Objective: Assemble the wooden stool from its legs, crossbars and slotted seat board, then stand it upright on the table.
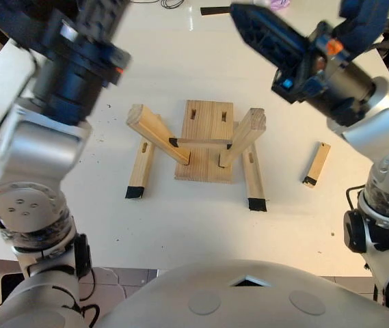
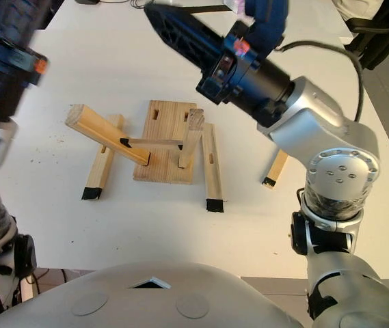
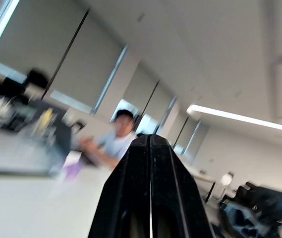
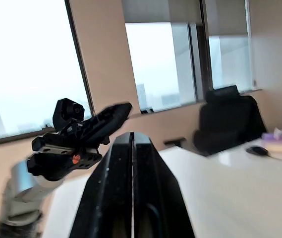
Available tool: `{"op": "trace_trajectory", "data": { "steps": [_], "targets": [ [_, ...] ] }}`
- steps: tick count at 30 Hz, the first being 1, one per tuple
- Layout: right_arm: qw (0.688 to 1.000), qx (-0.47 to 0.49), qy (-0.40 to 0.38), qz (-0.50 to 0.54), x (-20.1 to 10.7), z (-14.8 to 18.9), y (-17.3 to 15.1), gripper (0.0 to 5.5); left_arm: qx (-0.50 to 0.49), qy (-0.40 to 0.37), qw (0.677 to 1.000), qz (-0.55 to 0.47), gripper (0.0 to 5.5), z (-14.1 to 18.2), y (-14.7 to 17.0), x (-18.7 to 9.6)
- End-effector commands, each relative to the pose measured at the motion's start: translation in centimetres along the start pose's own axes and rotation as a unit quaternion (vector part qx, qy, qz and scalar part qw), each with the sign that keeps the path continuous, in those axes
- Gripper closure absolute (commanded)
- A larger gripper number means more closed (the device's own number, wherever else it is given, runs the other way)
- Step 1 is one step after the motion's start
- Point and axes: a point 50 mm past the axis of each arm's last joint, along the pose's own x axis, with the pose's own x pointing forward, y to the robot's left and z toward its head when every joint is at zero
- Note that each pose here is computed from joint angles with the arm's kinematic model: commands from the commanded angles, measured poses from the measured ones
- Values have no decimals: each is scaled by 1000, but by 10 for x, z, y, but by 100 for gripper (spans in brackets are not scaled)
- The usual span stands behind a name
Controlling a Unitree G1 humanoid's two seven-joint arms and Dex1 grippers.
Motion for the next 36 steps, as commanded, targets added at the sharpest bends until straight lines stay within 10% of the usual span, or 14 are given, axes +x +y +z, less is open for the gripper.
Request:
{"op": "trace_trajectory", "data": {
  "steps": [1,8,16,20,25,30,36],
  "targets": [
    [999,12,51,-4,-4,-17,2,549,1,84,995,47,550,-22,17,-11],
    [988,36,142,-40,-32,-78,-7,549,-5,239,965,112,550,-98,44,-64],
    [992,30,-119,-33,-16,41,-25,549,24,-57,998,30,550,8,25,-21],
    [981,-35,-44,-184,-42,35,-78,549,42,-94,994,46,550,45,41,-33],
    [936,-138,200,-254,-97,-55,-117,549,94,138,970,174,550,10,114,-109],
    [920,-154,288,-217,-117,-116,-118,549,73,445,882,134,550,-60,110,-192],
    [945,-127,284,-96,-99,-123,-110,549,46,478,877,-1,550,-100,67,-177]
  ]
}}
